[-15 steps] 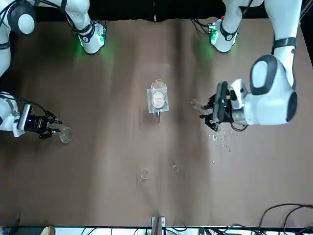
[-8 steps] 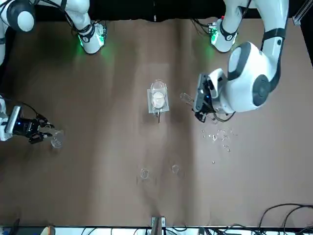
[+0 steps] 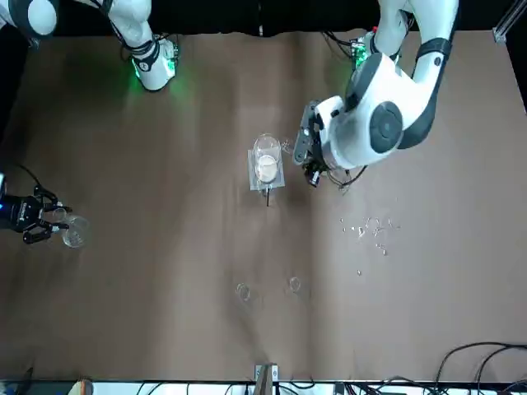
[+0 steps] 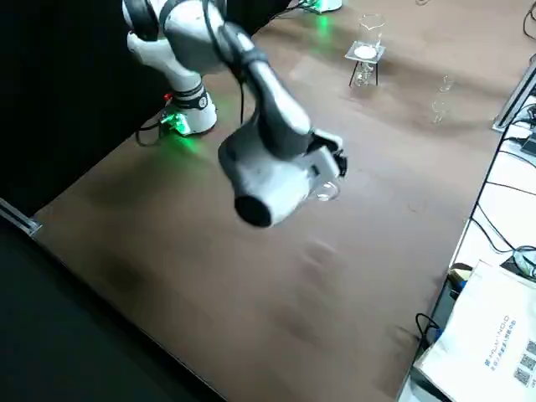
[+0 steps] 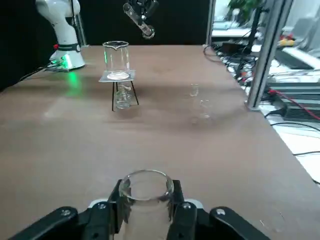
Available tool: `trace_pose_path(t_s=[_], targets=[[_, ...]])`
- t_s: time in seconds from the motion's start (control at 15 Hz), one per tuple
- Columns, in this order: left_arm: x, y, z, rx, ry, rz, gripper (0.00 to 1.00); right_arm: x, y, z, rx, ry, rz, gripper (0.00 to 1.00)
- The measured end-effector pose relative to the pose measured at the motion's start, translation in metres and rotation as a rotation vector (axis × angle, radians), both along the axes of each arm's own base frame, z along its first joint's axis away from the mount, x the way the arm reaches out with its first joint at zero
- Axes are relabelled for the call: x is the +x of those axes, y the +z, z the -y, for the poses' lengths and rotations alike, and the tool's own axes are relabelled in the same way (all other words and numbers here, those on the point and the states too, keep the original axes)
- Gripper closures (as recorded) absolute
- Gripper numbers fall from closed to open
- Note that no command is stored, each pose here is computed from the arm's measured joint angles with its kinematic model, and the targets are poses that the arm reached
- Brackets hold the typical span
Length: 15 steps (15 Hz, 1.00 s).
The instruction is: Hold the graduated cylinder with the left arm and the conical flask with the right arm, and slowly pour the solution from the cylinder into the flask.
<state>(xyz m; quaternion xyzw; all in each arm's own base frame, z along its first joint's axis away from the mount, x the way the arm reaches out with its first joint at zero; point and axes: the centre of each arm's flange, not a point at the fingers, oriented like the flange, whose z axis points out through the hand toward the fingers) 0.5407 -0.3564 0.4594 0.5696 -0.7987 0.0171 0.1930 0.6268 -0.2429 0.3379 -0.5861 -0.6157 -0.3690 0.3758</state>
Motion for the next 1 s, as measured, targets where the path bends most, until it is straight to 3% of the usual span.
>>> trace_pose_path(t_s=[0.47,1.0], targets=[[-0.025,-0.001,0.039,0.130,0.036,0.067,0.66,0.016,0.078,-0.079,-0.106,0.049,-0.086,0.61],[-0.035,-0.002,0.054,0.259,0.154,0.141,0.66,0.016,0.085,-0.098,-0.104,0.068,-0.112,0.61]])
